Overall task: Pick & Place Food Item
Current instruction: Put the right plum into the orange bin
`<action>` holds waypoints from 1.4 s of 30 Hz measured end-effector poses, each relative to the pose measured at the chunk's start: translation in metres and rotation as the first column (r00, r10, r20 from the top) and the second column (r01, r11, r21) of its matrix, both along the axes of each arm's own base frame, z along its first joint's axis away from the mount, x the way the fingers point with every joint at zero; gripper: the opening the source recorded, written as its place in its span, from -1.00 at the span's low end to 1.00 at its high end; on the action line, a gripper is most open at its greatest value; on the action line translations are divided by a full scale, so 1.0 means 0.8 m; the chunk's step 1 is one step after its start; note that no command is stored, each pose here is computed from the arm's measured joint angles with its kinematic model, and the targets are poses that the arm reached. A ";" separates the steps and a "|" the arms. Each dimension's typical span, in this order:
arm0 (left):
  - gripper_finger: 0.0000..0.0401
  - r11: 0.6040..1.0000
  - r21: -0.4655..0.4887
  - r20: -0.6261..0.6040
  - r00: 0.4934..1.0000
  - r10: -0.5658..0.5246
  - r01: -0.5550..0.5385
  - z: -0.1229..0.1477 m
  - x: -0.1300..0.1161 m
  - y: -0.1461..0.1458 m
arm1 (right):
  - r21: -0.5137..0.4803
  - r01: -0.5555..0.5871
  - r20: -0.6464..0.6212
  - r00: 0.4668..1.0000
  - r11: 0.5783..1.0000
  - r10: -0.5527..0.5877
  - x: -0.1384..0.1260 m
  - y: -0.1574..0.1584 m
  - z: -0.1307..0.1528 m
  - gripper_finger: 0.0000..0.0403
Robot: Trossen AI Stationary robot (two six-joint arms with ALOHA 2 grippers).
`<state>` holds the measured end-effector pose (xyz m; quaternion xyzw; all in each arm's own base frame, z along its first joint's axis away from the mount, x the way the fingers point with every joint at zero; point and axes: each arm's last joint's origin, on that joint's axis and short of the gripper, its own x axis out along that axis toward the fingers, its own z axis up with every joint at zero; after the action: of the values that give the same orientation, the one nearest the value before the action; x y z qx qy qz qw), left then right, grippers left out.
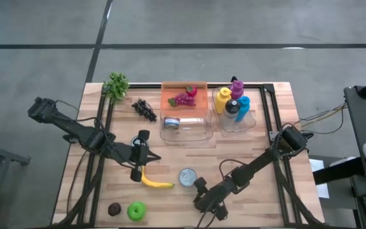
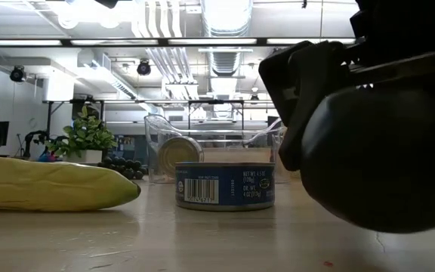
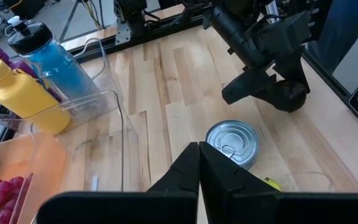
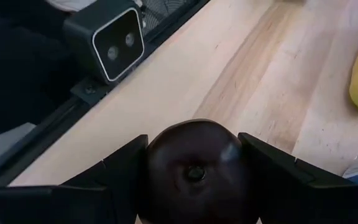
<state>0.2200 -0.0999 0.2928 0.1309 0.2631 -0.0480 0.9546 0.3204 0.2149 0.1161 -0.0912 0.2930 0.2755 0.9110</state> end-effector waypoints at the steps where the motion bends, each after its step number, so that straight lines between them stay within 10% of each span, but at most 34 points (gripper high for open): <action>1: -0.96 1.000 0.000 0.000 1.000 0.000 0.000 0.000 0.000 0.000 | 0.003 0.003 -0.001 1.000 1.000 -0.003 0.000 0.000 0.000 0.14; 42: -0.96 1.000 0.000 0.000 1.000 -0.001 0.001 0.000 0.000 0.000 | 0.008 0.065 0.028 0.997 0.998 -0.065 0.003 -0.001 0.003 0.11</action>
<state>0.2199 -0.1002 0.2928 0.1311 0.2630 -0.0485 0.9546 0.3225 0.2143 0.1182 -0.0824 0.2820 0.2455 0.9238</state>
